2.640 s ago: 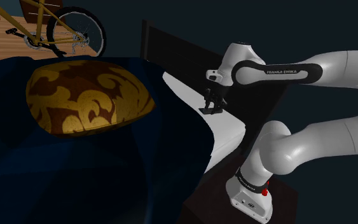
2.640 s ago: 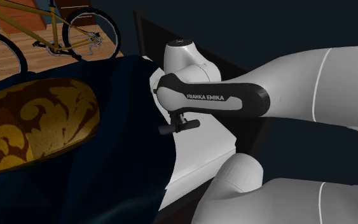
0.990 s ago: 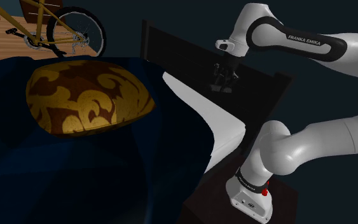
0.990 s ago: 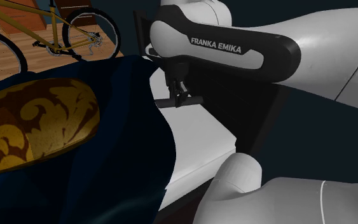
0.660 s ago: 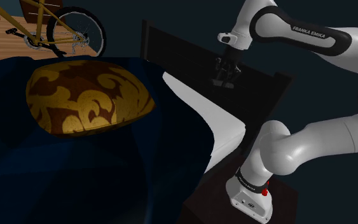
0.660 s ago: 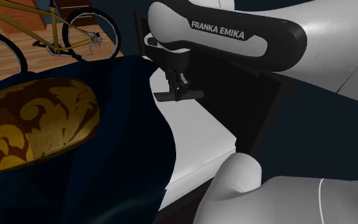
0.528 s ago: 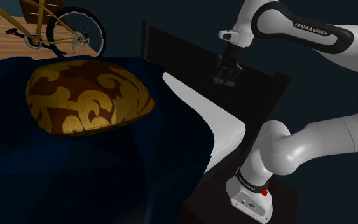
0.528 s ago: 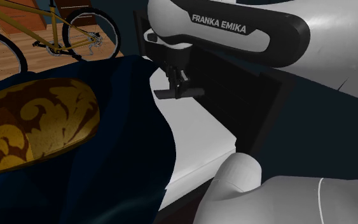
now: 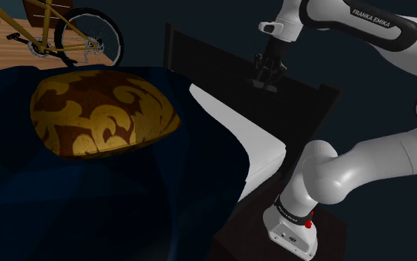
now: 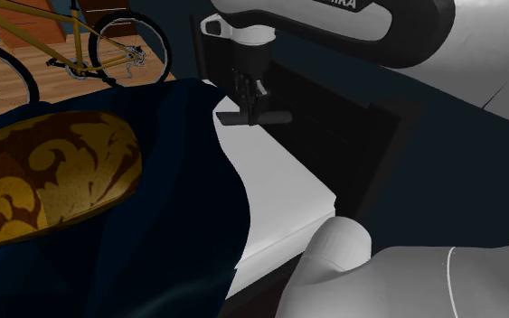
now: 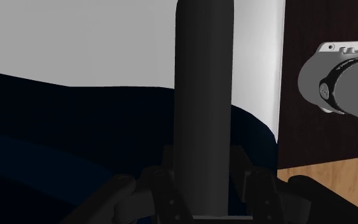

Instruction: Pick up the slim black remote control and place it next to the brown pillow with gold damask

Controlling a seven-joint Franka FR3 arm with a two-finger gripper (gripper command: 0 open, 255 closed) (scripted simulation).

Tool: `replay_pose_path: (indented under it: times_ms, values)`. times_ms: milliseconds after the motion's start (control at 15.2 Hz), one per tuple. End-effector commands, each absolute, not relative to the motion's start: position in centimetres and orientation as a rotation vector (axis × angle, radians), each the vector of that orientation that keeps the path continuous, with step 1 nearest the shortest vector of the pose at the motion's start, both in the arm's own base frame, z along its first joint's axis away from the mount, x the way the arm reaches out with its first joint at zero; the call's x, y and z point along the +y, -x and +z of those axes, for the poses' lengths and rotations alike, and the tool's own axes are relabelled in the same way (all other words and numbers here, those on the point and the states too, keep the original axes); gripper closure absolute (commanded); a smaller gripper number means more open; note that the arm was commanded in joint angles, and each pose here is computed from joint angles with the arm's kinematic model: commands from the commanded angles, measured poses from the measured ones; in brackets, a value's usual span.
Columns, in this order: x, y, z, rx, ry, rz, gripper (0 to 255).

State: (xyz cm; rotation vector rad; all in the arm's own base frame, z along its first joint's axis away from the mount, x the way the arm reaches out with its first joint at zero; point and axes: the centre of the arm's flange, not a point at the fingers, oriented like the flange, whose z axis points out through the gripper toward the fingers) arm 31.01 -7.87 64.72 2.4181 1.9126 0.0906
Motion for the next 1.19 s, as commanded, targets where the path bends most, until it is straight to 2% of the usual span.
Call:
replay_pose_path:
  times_ms: [0, 1122]
  values:
    - [-6.7, -31.1, 65.2, 1.913, -2.418, 0.091, 255]
    - [15.7, -32.7, 65.2, 1.913, -2.418, 0.091, 255]
